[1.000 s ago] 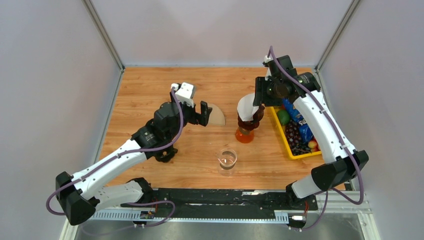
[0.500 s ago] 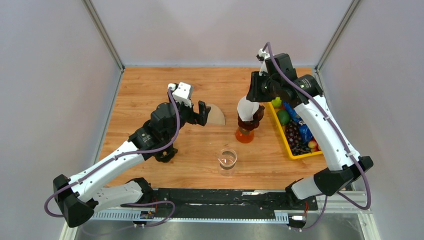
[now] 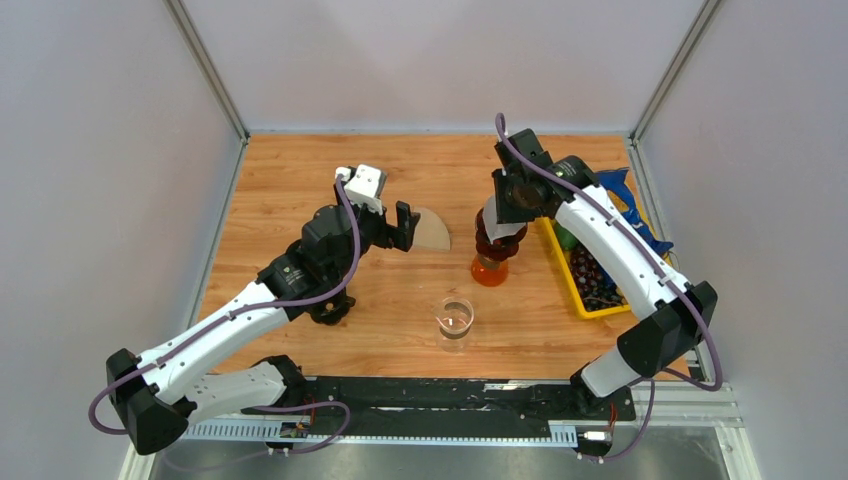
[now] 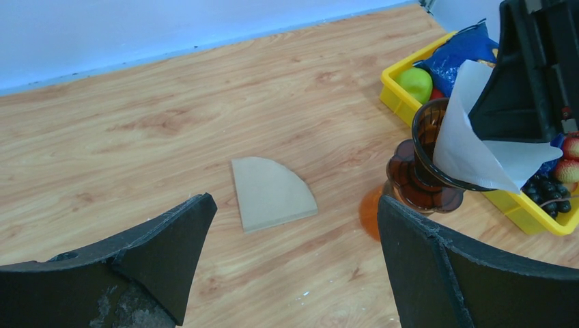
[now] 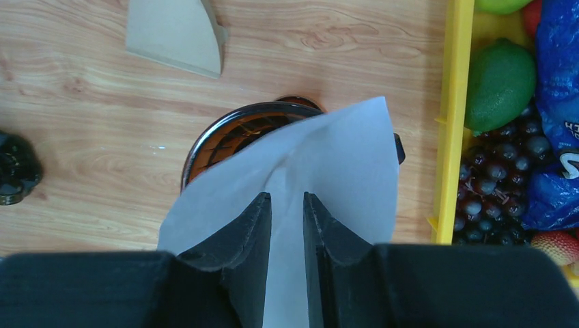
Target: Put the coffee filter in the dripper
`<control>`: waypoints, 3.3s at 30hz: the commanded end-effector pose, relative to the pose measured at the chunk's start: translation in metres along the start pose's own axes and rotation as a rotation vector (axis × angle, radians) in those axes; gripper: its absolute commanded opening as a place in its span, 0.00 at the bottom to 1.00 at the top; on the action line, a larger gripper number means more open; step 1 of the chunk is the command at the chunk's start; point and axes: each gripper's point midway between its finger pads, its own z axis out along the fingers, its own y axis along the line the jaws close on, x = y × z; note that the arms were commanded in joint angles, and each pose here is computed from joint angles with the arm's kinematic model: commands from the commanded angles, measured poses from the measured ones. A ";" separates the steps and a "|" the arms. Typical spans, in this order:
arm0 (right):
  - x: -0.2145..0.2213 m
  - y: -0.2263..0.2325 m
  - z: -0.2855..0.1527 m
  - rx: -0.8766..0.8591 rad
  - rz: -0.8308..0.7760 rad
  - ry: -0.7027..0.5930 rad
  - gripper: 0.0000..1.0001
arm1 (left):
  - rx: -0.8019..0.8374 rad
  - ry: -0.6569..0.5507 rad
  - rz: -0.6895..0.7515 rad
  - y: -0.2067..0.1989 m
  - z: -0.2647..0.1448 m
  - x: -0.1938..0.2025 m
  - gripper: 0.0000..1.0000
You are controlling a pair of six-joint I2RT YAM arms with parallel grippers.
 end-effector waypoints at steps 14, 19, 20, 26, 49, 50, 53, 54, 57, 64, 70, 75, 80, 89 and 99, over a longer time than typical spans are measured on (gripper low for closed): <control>0.009 -0.004 0.024 0.055 -0.025 0.051 0.25 | -0.008 0.004 0.015 0.002 0.002 0.001 1.00; 0.015 -0.006 0.030 0.067 -0.036 0.074 0.25 | -0.011 0.008 0.018 0.002 0.003 0.003 1.00; 0.016 -0.006 0.031 0.068 -0.039 0.078 0.25 | -0.011 0.008 0.018 0.002 0.003 0.002 1.00; 0.020 -0.008 0.035 0.076 -0.047 0.094 0.23 | -0.013 0.013 0.020 0.002 0.004 0.003 1.00; 0.044 -0.015 0.052 0.109 -0.091 0.174 0.23 | -0.019 0.013 0.023 0.004 0.003 0.004 1.00; 0.044 -0.015 0.053 0.109 -0.100 0.175 0.23 | -0.018 0.013 0.024 0.004 0.003 0.004 1.00; 0.040 -0.017 0.051 0.122 -0.116 0.160 0.23 | -0.018 0.014 0.025 0.004 0.003 0.005 1.00; 0.037 -0.016 0.049 0.121 -0.114 0.150 0.24 | -0.017 0.015 0.026 0.004 0.003 0.005 1.00; 0.020 -0.012 0.037 0.104 -0.104 0.094 0.25 | -0.017 0.014 0.027 0.004 0.003 0.004 1.00; 0.003 -0.005 0.021 0.066 -0.085 0.037 0.29 | -0.011 0.011 0.025 0.003 0.002 0.003 1.00; 0.004 -0.003 0.028 0.067 -0.076 0.042 0.29 | 0.000 0.011 0.024 0.001 0.003 0.004 1.00; 0.011 0.000 0.035 0.069 -0.091 0.068 0.26 | -0.001 0.011 0.025 0.001 0.003 0.004 1.00; 0.023 -0.009 0.045 0.115 -0.121 0.098 0.26 | -0.001 0.012 0.025 0.001 0.004 0.004 1.00; 0.040 -0.008 0.056 0.083 -0.150 0.126 0.26 | 0.000 0.015 0.028 0.000 0.004 0.005 1.00; 0.059 -0.006 0.068 0.053 -0.159 0.174 0.26 | -0.003 0.013 0.029 0.001 0.003 0.005 1.00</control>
